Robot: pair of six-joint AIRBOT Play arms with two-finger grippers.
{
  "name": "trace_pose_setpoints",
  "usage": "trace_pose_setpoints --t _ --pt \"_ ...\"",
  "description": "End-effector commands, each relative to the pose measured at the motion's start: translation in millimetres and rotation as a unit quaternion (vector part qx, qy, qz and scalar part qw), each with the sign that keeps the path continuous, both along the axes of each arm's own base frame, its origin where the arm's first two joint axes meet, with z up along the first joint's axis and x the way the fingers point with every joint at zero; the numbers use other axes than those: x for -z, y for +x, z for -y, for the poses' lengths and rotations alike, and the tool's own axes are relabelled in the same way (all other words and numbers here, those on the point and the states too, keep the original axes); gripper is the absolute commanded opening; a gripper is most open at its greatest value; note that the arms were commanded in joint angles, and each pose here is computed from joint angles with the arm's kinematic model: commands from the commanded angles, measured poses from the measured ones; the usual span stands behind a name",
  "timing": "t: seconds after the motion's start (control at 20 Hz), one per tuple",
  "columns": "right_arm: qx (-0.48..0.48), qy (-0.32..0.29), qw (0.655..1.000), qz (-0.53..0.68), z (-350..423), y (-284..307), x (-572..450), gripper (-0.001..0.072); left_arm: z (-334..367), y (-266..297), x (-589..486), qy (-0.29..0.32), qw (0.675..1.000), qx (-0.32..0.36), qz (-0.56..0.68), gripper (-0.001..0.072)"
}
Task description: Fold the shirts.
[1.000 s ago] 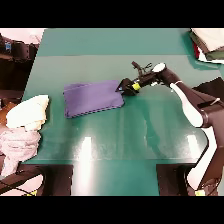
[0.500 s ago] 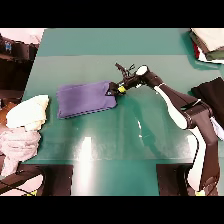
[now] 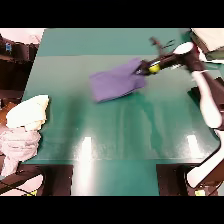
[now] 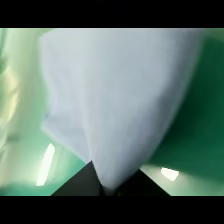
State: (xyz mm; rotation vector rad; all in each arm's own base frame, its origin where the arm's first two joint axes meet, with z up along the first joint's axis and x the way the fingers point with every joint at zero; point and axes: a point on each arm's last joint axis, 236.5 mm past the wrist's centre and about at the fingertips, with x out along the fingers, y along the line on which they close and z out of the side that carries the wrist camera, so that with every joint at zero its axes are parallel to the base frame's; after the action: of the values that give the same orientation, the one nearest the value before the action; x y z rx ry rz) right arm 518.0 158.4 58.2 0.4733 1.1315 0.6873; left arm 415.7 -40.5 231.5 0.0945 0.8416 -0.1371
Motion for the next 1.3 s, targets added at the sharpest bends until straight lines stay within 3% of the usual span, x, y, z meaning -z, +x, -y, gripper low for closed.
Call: trace_pose_setpoints --t 0.0,0.2,0.45,0.75,1.25 --pt "0.096 -0.056 0.994 0.017 134 -8 -38 0.0015 4 0 0 -0.008 1.000 0.003 -0.001 0.0023" --pt "0.223 -0.074 0.971 0.040 260 -26 -69 0.0015 19 0 -3 -0.042 0.999 0.016 0.001 0.0022" --pt "0.328 -0.078 0.940 0.050 358 -50 -79 0.0015 42 -1 -9 -0.087 0.995 0.038 0.006 0.0023" --pt "0.359 -0.032 0.925 0.124 376 -47 -123 0.0015 43 -1 -9 -0.089 0.995 0.039 0.005 0.0022" --pt "0.389 -0.075 0.902 0.169 395 -95 -183 0.0015 42 -1 -8 -0.087 0.995 0.040 0.005 0.0022"
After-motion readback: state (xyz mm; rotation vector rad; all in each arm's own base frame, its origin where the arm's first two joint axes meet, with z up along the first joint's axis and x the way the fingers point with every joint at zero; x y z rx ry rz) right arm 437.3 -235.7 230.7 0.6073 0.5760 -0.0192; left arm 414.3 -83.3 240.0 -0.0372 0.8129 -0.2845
